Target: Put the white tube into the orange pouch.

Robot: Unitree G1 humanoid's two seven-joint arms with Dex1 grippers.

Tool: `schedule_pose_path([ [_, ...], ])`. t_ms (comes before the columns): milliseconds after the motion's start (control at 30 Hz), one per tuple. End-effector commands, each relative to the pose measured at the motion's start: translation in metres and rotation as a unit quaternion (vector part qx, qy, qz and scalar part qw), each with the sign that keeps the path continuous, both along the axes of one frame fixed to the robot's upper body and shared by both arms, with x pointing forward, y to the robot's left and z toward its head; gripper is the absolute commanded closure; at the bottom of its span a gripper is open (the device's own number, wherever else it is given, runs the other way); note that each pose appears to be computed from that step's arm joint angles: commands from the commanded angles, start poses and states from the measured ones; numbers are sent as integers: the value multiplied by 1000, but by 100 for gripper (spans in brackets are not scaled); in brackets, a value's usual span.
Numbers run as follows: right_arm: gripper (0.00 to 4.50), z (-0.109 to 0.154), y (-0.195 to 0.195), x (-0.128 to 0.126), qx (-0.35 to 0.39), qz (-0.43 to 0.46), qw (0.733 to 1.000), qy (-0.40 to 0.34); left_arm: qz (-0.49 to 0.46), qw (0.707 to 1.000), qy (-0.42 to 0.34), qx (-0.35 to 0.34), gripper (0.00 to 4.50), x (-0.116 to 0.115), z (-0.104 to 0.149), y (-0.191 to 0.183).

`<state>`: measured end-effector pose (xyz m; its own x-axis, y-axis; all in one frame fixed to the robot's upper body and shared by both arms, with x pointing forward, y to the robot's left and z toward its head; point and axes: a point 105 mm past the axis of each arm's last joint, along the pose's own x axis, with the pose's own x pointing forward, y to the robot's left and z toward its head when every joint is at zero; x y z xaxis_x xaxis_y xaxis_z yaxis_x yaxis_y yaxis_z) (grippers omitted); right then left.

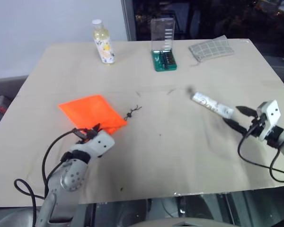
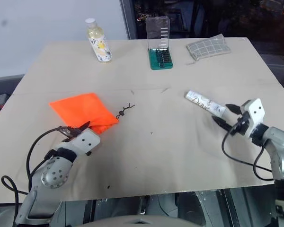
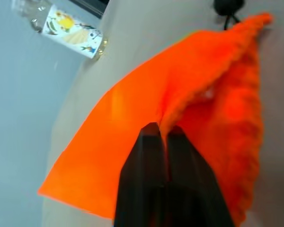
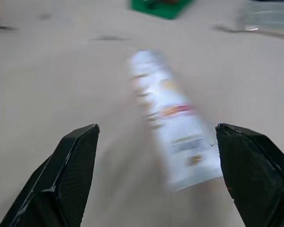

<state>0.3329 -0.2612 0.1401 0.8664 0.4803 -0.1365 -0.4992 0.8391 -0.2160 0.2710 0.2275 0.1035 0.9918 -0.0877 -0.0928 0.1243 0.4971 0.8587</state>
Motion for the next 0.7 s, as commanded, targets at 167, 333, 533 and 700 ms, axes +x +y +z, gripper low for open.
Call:
schedule_pose_path([
  [167,52,-6,-9,32,-83,-37,995,33,-24,999,-6,-35,447,9,19,4],
  [333,52,-10,9,33,-54,33,996,66,-30,997,8,-77,447,9,23,4],
  [533,52,-9,20,41,-52,71,993,76,-61,991,39,-110,447,5,19,-6],
  [700,52,-20,25,54,-64,83,989,108,-108,980,72,-148,447,-2,18,-21],
])
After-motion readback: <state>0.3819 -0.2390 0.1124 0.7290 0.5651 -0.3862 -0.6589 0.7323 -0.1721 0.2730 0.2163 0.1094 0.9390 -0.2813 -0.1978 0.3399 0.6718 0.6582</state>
